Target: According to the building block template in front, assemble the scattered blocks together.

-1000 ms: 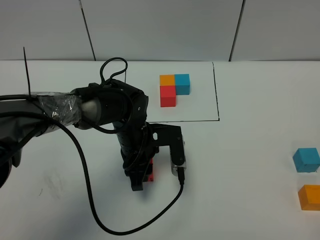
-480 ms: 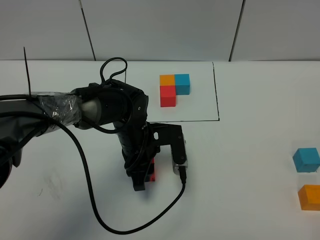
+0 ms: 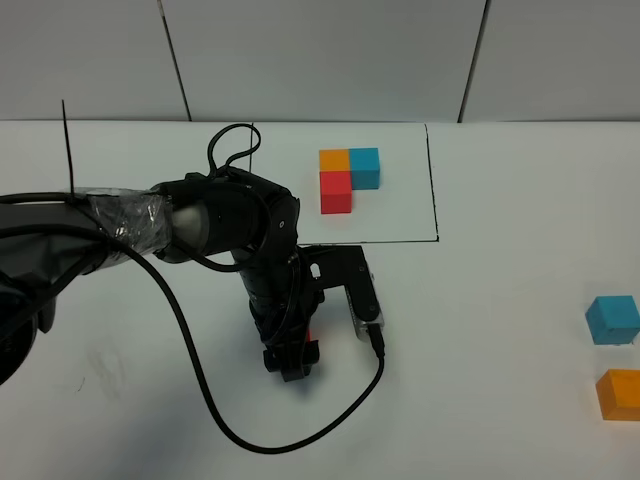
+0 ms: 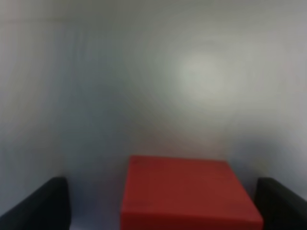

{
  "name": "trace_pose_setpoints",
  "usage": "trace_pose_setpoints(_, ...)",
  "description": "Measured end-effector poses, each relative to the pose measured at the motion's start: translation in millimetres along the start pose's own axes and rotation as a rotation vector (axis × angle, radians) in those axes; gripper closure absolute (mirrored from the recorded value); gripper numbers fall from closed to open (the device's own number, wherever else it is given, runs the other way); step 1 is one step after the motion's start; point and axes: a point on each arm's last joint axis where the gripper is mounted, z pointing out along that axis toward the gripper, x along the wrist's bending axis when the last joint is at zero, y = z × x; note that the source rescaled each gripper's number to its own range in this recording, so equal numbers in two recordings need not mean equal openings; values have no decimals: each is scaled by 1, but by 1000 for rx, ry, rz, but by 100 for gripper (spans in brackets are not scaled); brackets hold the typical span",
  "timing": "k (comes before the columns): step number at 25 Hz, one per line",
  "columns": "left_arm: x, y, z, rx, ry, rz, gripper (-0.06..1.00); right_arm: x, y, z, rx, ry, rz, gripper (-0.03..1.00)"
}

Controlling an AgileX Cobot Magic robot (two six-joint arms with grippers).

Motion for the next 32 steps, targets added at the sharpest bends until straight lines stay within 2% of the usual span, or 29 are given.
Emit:
trace_pose_setpoints(6,2,0,-10,0,37,18,11,0,0,0,0,0,0,97)
trace_pose_setpoints(15,0,-1,-56,-49,105,31,11,0,0,0,0,0,0,97)
trace_pose_setpoints(19,-3,-4,-72,-44,100,31,14,0,0,0,0,0,0,97)
trace_pose_setpoints(22,-7,-7,-76,-17,73,31,31,0,0,0,0,0,0,97)
trace_pose_setpoints(26,-10,-10,-81,0,55,11,75,0,0,0,0,0,0,97)
trace_pose_setpoints(27,-10,-10,-82,-3,58,-12,83,0,0,0,0,0,0,97)
trace_pose_setpoints(29,-9,-9,-85,-21,71,-85,90,0,0,0,0,0,0,97)
trace_pose_setpoints(32,-7,-8,-85,-39,91,-229,93,0,0,0,0,0,0,97)
